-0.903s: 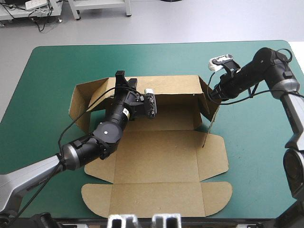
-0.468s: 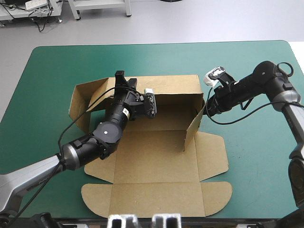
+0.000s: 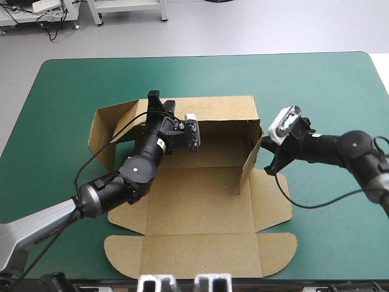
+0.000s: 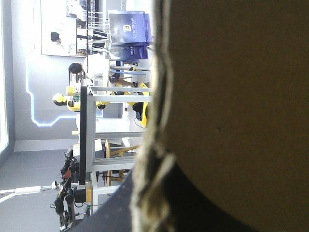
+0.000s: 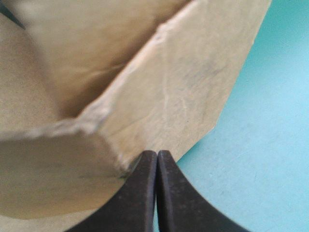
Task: Fold the box
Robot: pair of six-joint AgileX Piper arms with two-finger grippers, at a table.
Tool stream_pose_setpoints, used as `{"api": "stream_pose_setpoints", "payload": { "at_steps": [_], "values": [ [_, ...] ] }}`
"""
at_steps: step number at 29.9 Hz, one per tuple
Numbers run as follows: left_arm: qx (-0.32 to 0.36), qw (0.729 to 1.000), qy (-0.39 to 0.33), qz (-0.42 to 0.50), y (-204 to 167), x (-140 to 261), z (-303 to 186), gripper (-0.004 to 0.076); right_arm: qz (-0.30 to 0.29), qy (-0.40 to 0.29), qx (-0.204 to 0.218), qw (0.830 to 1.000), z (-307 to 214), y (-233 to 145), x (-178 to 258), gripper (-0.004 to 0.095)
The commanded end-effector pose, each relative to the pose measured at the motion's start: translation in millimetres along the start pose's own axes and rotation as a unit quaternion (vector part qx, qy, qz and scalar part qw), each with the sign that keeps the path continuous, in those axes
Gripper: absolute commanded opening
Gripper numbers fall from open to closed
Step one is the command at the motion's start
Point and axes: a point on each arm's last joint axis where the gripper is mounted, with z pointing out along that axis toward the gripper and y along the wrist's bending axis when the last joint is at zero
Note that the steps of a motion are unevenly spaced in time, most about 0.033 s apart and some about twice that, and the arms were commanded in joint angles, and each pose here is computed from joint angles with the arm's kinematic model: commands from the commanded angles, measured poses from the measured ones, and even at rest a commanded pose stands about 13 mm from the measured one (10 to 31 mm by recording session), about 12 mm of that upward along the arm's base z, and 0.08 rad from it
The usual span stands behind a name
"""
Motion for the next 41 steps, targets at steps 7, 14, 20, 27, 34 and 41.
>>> {"api": "stream_pose_setpoints", "payload": {
  "at_steps": [7,14,20,27,34,41],
  "values": [
    [-0.044,0.999,-0.014,0.006,23,-1,-10,-0.001,-0.039,-0.103,0.095,0.989,-21,25,20,0.0014],
    [-0.039,0.999,-0.014,0.0,22,-1,-10,-0.001,-0.038,-0.094,0.058,0.993,-19,32,22,0.0526],
    [-0.029,0.999,-0.01,-0.012,20,0,-10,-0.0009,-0.015,-0.091,0.01,0.996,-18,40,22,0.0717],
    [-0.018,1.0,-0.019,-0.011,16,-8,-13,-0.0009,-0.003,-0.114,0.02,0.993,-19,38,18,0.0715],
    [-0.007,1.0,0.02,0.001,1,-8,-1,0.0013,0.013,-0.123,0.048,0.991,-13,42,11,0.0715],
    [0.006,0.993,0.084,-0.082,8,-10,11,0.0015,0.035,-0.118,0.088,0.988,-9,42,8,0.071]
  ]
}}
